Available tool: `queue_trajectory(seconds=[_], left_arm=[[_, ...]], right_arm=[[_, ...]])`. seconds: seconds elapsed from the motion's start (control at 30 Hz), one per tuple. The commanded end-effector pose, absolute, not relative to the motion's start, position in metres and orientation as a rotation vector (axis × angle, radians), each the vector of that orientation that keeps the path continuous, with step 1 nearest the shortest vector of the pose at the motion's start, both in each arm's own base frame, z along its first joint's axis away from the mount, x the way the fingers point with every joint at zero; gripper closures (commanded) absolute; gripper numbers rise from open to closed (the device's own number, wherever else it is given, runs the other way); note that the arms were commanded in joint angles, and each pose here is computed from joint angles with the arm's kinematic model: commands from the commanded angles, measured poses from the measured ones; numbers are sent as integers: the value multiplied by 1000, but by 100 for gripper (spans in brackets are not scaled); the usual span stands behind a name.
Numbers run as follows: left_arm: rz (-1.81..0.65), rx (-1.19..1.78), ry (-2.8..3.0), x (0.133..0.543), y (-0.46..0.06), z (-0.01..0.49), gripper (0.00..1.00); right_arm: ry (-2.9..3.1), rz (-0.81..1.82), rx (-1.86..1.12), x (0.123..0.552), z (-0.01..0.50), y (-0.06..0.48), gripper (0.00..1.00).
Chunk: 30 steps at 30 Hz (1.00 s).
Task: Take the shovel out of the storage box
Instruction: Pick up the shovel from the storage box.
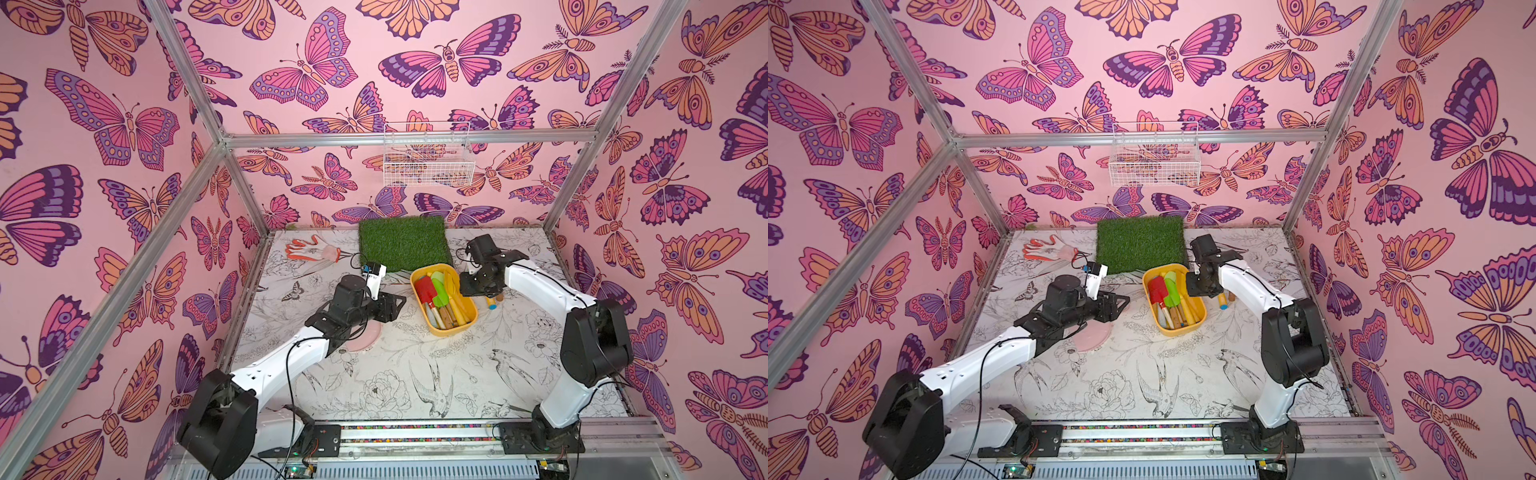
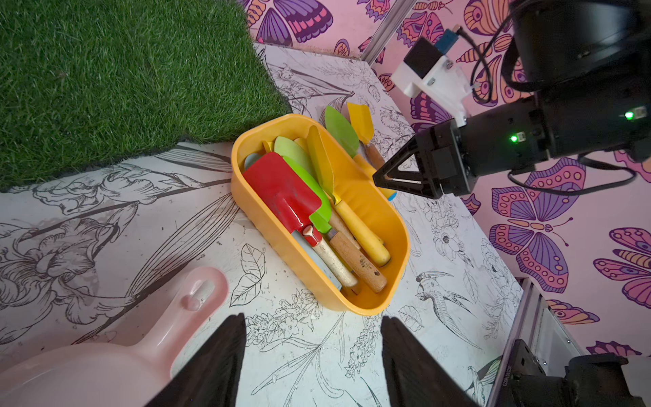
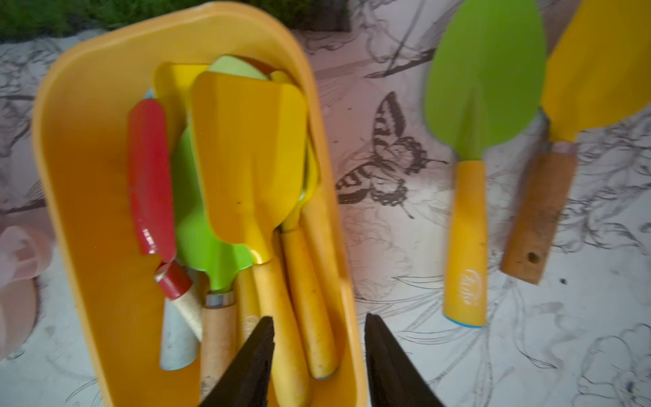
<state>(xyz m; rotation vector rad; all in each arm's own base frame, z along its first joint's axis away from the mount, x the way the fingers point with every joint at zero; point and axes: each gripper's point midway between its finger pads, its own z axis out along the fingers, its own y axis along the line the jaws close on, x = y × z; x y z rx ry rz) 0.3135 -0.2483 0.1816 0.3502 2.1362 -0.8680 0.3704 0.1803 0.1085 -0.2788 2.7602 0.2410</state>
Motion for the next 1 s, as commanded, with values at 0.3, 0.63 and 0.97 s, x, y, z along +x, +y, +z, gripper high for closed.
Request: queue_trajectory(seconds=[0.3, 0.63, 0.97], left_arm=[[-851, 346, 2144, 303, -243, 181, 36], [-819, 458, 2162, 291, -254, 160, 37], [-857, 481, 2133, 287, -258, 158, 37]], right_arm=[[2792, 423, -328, 358, 92, 209, 56], [2817, 394, -318, 359, 71, 208, 59], [2855, 332, -322, 357, 49, 206, 59]])
